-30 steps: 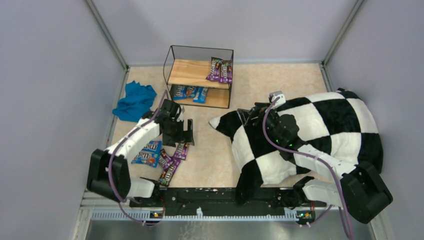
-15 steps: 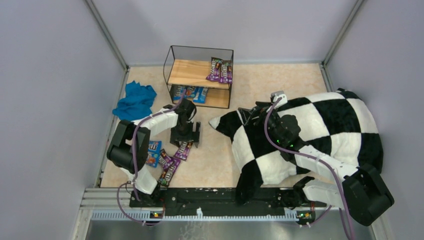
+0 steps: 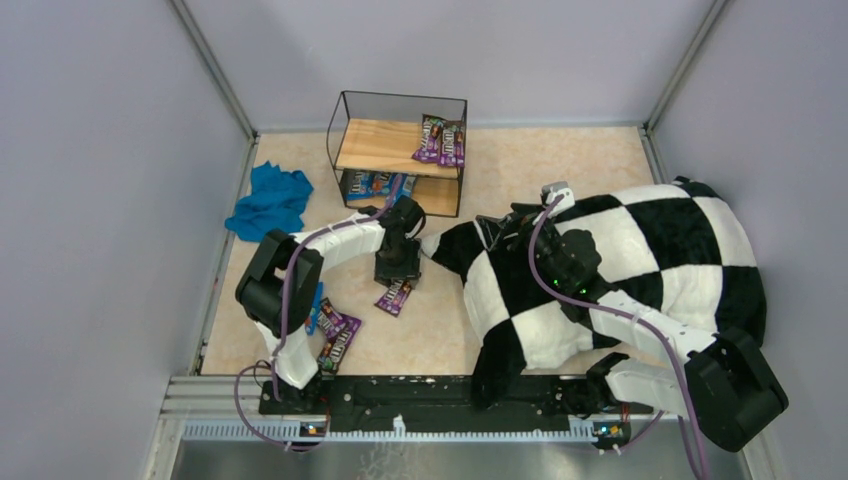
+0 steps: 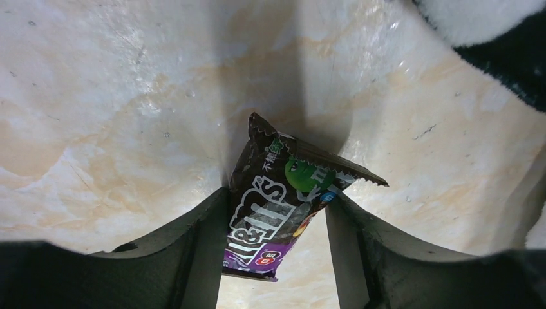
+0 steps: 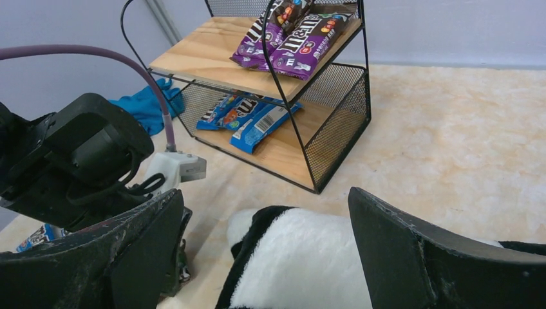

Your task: Place and organize the candy bags onto the shelf

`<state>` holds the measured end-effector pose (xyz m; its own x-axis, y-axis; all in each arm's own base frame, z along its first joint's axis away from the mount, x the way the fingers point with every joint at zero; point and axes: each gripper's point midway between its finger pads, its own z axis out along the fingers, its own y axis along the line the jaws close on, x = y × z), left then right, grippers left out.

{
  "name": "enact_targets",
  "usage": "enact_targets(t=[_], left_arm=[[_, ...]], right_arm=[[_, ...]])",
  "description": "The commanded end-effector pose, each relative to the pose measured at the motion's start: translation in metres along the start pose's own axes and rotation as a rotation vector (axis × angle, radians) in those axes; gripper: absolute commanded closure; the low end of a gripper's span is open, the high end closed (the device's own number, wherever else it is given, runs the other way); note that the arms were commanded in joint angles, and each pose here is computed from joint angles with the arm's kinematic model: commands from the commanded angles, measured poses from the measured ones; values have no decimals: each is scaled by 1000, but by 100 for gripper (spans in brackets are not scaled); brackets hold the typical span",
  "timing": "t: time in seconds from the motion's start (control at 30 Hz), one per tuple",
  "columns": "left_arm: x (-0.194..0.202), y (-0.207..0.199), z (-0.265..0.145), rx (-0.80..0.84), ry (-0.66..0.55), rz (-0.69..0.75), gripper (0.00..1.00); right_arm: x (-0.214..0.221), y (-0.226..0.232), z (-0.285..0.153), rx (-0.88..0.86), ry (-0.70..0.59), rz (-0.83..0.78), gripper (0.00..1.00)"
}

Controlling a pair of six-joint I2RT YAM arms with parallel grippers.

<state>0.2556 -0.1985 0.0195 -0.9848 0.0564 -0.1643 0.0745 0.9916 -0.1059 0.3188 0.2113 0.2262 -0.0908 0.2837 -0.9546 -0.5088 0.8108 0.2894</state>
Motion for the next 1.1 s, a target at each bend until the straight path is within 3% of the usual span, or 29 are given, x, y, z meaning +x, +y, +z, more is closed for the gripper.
enact_targets(t=[0.0, 0.1, 0.13, 0.23, 0.33, 0.53, 0.7, 0.93, 1.07], left_arm=[[-28, -6, 8, -2, -106, -107, 39], [-23, -15, 6, 70, -107, -132, 40], [-17, -18, 4, 103, -95, -134, 37], [1, -16, -4, 131, -78, -141, 14], [22, -3, -12, 118, -71, -158, 7], [59, -9, -25, 262, -52, -195, 6], [60, -6, -28, 281, -85, -227, 7], [55, -6, -24, 389, -118, -401, 26], [50, 10, -29, 374, -178, -526, 32]], right_arm=[[-22, 5, 4, -17, -65, 9, 1], [-22, 4, 4, -15, -64, 8, 1], [-21, 4, 5, -17, -63, 9, 1], [-21, 5, 4, -19, -62, 12, 1], [-22, 5, 5, -21, -64, 16, 1], [-22, 6, 4, -25, -64, 21, 1], [-20, 6, 5, -25, -63, 24, 1], [-21, 5, 3, -20, -69, 24, 1], [-23, 5, 2, -19, -74, 25, 1]])
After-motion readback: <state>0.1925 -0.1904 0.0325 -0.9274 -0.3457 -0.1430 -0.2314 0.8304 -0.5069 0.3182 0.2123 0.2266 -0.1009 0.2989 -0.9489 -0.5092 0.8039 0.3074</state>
